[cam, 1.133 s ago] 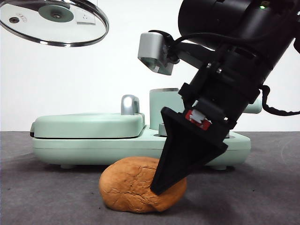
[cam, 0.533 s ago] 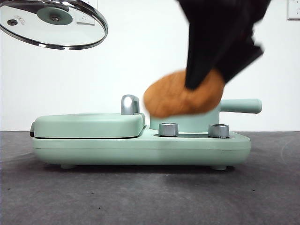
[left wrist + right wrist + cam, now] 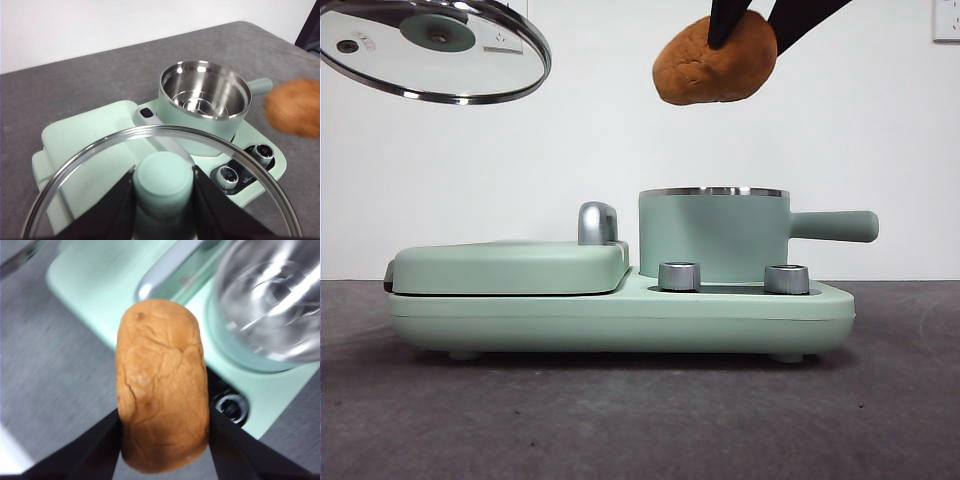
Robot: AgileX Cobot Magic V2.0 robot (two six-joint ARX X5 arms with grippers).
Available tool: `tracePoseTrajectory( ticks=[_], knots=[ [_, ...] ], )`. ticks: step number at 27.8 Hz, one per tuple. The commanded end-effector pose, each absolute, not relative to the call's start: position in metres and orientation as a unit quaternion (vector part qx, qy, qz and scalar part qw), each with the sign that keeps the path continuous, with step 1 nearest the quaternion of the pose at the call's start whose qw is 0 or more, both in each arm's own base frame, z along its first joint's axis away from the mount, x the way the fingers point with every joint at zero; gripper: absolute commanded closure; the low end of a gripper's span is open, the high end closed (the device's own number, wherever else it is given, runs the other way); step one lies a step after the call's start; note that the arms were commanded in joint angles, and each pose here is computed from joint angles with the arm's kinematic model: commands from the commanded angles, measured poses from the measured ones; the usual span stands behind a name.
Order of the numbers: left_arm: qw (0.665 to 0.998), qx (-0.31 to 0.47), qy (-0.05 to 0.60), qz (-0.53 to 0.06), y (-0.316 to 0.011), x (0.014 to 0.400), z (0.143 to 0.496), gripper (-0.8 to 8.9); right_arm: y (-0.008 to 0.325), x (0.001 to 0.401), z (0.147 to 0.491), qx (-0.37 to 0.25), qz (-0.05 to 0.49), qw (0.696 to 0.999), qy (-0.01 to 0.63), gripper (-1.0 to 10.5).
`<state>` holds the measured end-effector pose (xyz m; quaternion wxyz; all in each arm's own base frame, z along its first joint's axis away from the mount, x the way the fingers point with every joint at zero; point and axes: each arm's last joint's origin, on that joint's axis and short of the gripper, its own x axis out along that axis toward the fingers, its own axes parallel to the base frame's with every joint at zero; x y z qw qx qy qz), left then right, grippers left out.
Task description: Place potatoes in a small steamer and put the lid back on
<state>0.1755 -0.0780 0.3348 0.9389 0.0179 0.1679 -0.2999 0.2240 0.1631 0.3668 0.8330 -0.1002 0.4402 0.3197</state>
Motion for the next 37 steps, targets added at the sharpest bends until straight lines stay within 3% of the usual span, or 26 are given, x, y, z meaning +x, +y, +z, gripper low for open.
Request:
tracePoseTrajectory(
  ticks=[1,9,17,27,33,37],
  knots=[
    [0.943,0.016,0.140,-0.302,-0.078,0.175,0.344,8.04,0.166,0.245,0.370,-0.103,0.312,0.842,0.427,7.3],
    [0.943,0.016,0.141,-0.302,-0.078,0.175,0.344,8.04,0.160,0.307,0.360,-0.092,0.275,0.860,0.420,7.3],
    [0.943,0.016,0.141,-0.302,-0.078,0.175,0.344,8.04,0.161,0.354,0.323,-0.092,0.257,0.849,0.453,7.3],
    [0.943,0.016,0.141,-0.302,-0.078,0.175,0.344,8.04,0.171,0.379,0.284,-0.096,0.256,0.837,0.474,7.2],
    [0.943,0.016,0.141,-0.302,-0.078,0.175,0.344,8.04,0.172,0.382,0.278,-0.098,0.255,0.835,0.478,7.2],
    [0.943,0.016,0.141,-0.302,-0.078,0.175,0.344,8.04,0.172,0.382,0.279,-0.098,0.255,0.836,0.476,5.9]
  ],
)
